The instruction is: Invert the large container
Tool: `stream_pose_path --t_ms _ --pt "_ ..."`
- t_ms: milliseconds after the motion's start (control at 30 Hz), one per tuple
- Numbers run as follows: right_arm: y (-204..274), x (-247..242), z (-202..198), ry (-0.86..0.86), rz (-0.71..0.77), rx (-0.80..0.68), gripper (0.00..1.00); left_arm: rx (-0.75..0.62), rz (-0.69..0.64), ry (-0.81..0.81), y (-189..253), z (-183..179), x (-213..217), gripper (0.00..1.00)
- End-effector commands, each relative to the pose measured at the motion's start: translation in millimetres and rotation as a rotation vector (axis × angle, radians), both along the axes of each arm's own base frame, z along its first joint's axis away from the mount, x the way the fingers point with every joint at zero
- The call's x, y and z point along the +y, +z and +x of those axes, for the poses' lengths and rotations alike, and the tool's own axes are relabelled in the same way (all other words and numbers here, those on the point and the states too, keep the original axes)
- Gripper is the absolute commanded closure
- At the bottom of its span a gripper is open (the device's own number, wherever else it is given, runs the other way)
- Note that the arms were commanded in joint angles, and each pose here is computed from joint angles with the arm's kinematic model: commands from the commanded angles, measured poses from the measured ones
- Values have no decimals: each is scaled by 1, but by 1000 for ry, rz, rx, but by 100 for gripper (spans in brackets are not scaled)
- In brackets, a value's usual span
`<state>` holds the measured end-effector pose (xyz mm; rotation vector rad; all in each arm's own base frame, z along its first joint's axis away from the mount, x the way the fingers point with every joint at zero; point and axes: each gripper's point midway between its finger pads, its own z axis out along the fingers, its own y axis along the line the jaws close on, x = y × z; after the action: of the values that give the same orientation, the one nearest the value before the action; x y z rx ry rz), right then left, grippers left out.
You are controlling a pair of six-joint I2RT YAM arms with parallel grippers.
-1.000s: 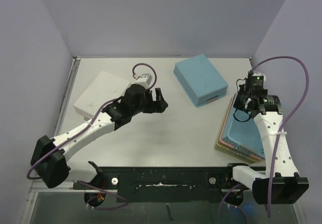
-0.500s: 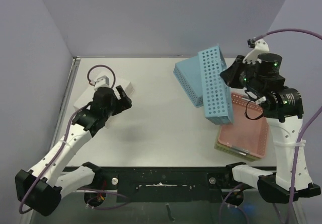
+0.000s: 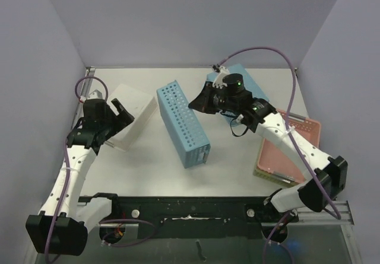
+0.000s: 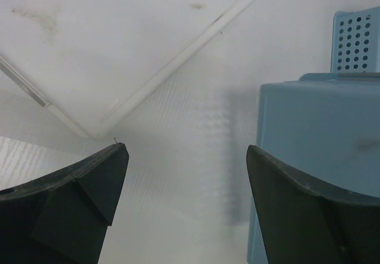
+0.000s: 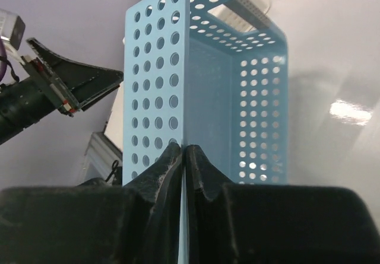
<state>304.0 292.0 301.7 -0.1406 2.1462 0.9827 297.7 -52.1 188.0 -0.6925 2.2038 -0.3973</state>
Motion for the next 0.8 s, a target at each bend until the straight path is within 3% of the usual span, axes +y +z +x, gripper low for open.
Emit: stream_pose_path --t_ms 0,167,333,433,533,767 --pt "63 44 12 70 348 -59 100 -82 47 -16 37 -1 7 18" --pt "30 35 28 36 419 68 100 -77 37 -49 38 -3 2 18" --pt "-54 -42 38 -123 521 259 100 -107 10 -122 43 -6 -9 18" --pt "-92 -82 30 -208 483 315 100 -115 8 -140 44 -9 -12 18" --pt "-118 -113 23 -292 335 335 100 -110 4 -153 41 -11 -14 18" --pt "-140 -140 19 -280 -14 327 38 -114 -29 -255 34 -9 -30 18"
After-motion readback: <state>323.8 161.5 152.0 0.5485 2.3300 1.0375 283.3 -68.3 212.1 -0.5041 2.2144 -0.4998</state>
